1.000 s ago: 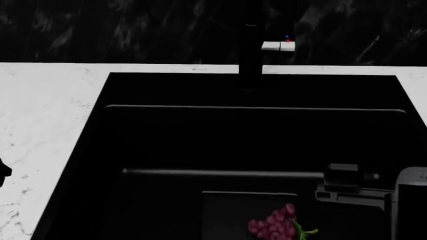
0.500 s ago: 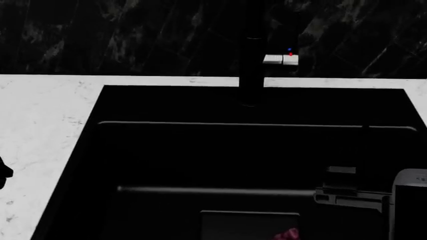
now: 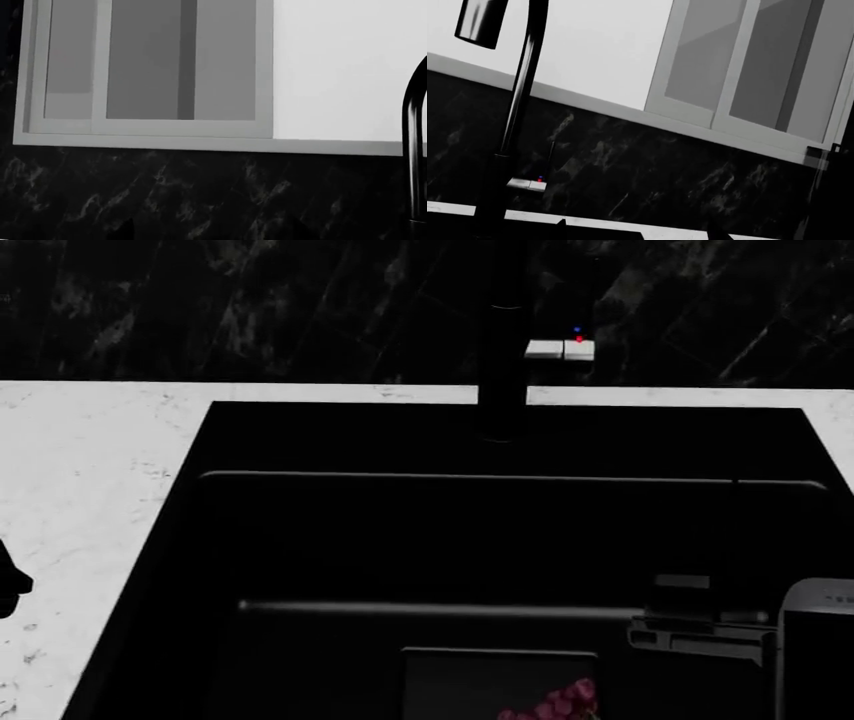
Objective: Turn the sink spout to the right.
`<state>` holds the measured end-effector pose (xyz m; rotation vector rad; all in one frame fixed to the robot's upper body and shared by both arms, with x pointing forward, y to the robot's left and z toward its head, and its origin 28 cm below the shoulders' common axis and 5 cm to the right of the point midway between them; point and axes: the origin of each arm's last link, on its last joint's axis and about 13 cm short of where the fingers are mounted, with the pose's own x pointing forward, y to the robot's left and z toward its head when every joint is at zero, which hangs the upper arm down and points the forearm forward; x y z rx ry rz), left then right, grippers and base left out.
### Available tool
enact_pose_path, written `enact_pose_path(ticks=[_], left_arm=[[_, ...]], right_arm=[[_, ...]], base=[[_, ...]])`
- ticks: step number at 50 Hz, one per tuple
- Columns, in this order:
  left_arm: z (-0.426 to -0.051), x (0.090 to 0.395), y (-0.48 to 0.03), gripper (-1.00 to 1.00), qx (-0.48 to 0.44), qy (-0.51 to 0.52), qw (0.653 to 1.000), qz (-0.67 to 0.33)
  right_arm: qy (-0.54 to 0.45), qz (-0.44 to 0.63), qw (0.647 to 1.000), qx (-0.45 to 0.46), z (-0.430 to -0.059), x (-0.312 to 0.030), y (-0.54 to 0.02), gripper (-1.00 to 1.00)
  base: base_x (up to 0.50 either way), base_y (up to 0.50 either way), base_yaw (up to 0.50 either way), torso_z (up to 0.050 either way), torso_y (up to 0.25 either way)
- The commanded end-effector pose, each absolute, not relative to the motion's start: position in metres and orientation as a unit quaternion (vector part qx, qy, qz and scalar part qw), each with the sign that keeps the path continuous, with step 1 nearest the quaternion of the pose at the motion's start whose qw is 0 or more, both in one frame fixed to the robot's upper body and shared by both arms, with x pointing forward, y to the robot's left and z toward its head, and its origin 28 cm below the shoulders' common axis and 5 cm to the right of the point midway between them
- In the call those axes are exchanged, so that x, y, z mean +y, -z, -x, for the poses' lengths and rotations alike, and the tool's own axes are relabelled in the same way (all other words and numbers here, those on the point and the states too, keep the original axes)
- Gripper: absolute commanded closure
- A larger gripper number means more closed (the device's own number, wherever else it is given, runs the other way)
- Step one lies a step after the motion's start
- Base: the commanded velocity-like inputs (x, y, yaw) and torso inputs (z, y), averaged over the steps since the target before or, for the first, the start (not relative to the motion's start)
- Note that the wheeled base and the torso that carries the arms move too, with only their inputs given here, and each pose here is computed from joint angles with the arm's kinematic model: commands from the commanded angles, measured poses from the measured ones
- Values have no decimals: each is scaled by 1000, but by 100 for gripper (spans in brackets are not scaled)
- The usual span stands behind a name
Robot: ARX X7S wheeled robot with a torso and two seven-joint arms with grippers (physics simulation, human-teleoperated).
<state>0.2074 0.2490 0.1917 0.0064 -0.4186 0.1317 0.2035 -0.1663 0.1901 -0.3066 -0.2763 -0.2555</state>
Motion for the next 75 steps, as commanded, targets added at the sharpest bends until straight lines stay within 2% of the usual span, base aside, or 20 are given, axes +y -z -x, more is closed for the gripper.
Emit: enact_pose_path(ticks=[1,4,7,16,30,62,75], left_arm=[[-209,249,-191,-100,-202,-71,977,-11],[-208,247,-190,-100,-195,-60,978,-35],[-207,248,-191,-100,-203,-54,978,2],[-206,248,-189,-100,-204,-58,977,-3],[-207,247,-188,-100,-202,-54,978,-4],[-213,243,-187,-100,-201,-45,979,-2],[-213,243,-187,-100,-201,-45,979,-2]], right_arm=[[125,151,971,-134,-204,-166,-189,-100],[126,150,971,-134,-204,-166,-189,-100],[123,151,972,-133,-205,-165,-190,-100],[116,162,975,-103,-218,-158,-197,-100],[103,146,978,-105,-233,-146,-228,-100],[41,144,981,-126,-226,-117,-261,-100],[41,144,981,-126,-225,-117,-261,-100]], base=[[0,0,0,0,0],[0,0,0,0,0],[0,0,0,0,0],[0,0,0,0,0],[0,0,0,0,0],[0,0,0,0,0],[0,0,0,0,0]])
